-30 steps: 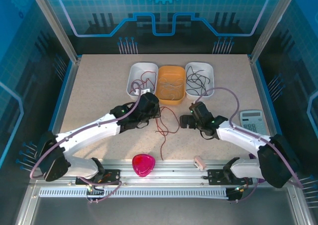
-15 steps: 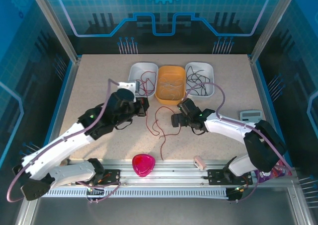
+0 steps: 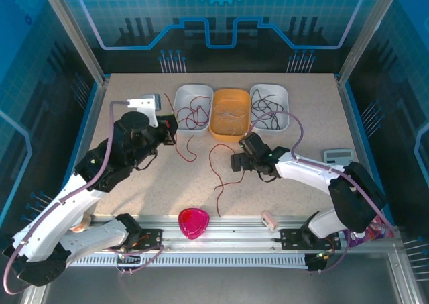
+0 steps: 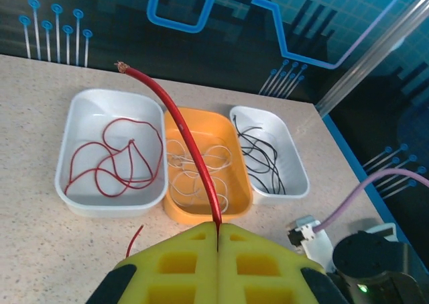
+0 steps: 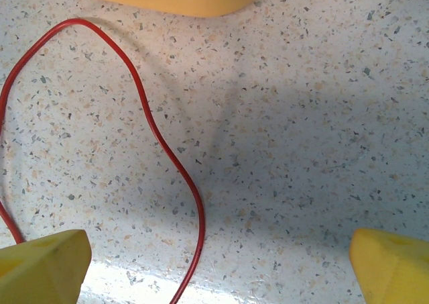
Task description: Untangle the cables
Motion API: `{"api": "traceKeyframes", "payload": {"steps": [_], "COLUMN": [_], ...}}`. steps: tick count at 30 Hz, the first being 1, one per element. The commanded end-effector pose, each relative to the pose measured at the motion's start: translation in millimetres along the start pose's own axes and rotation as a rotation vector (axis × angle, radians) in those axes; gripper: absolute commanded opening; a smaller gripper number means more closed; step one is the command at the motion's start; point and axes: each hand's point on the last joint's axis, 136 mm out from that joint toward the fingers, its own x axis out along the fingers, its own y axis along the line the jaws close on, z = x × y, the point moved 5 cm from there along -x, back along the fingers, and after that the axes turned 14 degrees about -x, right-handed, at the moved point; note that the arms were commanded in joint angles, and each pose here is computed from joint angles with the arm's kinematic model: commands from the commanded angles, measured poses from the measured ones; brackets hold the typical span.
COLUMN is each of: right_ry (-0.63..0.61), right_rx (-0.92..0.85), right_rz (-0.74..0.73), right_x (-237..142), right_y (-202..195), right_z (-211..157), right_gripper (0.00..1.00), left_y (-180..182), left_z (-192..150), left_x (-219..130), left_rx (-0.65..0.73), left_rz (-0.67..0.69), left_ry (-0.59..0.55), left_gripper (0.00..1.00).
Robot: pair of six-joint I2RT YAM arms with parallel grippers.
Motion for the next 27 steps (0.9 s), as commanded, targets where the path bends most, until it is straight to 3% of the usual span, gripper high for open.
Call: {"api": "traceKeyframes", "payload": {"steps": [1, 14, 27], "right_ry": [-0.014, -0.012, -0.017], "right_rx": [-0.004, 0.013, 0.023], "right_rz": [-0.012, -0.014, -0.021], "right_x": [-4.6, -5.9, -7.7], "right_y": [2.5, 1.2, 0.3], "right_z": [7.3, 3.1, 4.3], "right_gripper": [1.0, 1.0, 1.0], "left_y": [-4.1, -16.9, -24.3], "left_z": [22.2, 73.9, 109.1], "left_x": [-5.0, 6.3, 41.5], "left_rx": [0.017, 0.047, 0.079], "left_rz": [-0.023, -0.057, -0.062], "left_ry": [-0.095, -0.266, -0.303], "left_gripper": [0.0, 0.0, 0.0]}}
